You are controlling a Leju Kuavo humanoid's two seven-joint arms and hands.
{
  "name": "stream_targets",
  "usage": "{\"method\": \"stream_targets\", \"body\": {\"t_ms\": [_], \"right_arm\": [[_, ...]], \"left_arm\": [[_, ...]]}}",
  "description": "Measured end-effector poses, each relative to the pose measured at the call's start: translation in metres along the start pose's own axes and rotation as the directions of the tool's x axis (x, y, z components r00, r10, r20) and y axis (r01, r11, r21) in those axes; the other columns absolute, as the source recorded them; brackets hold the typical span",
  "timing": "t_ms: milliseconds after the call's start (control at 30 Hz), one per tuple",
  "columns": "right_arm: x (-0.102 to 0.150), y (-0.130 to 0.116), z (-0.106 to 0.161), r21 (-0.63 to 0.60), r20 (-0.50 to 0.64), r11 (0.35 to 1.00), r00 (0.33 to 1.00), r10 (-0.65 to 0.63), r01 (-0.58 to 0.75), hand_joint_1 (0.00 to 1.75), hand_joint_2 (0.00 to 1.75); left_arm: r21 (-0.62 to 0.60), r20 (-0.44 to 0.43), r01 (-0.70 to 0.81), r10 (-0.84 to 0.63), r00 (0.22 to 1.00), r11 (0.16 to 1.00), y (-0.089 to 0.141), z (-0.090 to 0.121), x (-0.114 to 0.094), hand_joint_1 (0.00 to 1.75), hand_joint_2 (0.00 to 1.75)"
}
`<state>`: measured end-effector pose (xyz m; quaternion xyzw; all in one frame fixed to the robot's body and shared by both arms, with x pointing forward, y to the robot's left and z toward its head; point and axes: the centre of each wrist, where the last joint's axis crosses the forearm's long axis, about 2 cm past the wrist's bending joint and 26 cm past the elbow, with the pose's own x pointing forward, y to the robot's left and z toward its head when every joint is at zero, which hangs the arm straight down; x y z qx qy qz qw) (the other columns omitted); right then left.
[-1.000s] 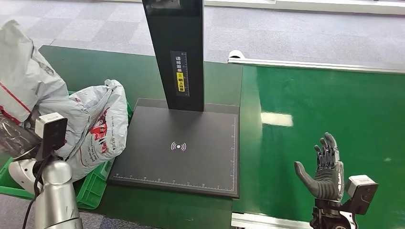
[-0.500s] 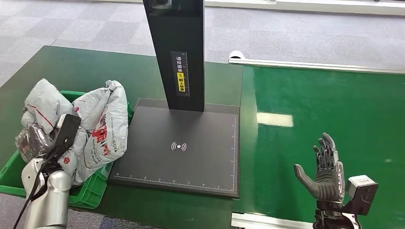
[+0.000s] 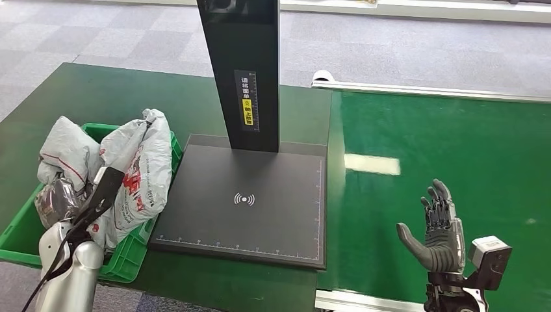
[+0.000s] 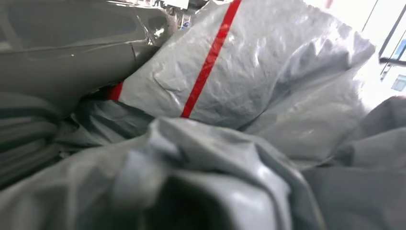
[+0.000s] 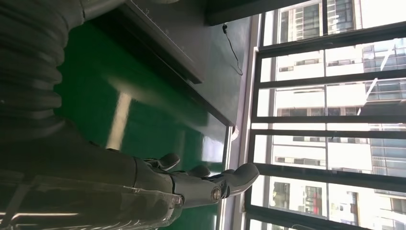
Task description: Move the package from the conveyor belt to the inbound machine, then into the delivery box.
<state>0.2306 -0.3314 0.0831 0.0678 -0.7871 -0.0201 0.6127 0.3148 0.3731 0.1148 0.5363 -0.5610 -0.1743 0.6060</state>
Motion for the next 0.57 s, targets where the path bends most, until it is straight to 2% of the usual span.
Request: {"method": "stream_targets", "body": {"t_ms": [100,233,433,567], "right_arm": [[0.000,0.000,0.001,-0.010,-0.002,1.000,1.000,0.002,-0.002,0.00,1.75],[0.000,0.001,0.002,-0.020,-0.001,1.000,1.000,0.002,-0.002,0.00,1.75],[-0.001,0.005,0.001,-0.027,0.013,1.000,1.000,-0.008,0.008,0.00,1.75],[-0.001,0.007,-0.003,-0.025,0.028,1.000,0.999,-0.015,0.016,0.00,1.75]], "left_arm": [[0.150,0.075,-0.052,0.041,0.996,0.987,0.004,0.000,0.001,0.00,1.75],[0.262,0.158,-0.109,0.069,0.985,0.959,0.008,0.002,0.004,0.00,1.75],[0.418,0.444,-0.271,0.065,0.894,0.867,0.023,0.006,0.020,0.00,1.75],[0.506,0.501,-0.364,0.076,0.862,0.782,0.039,0.009,0.032,0.00,1.75]]}}
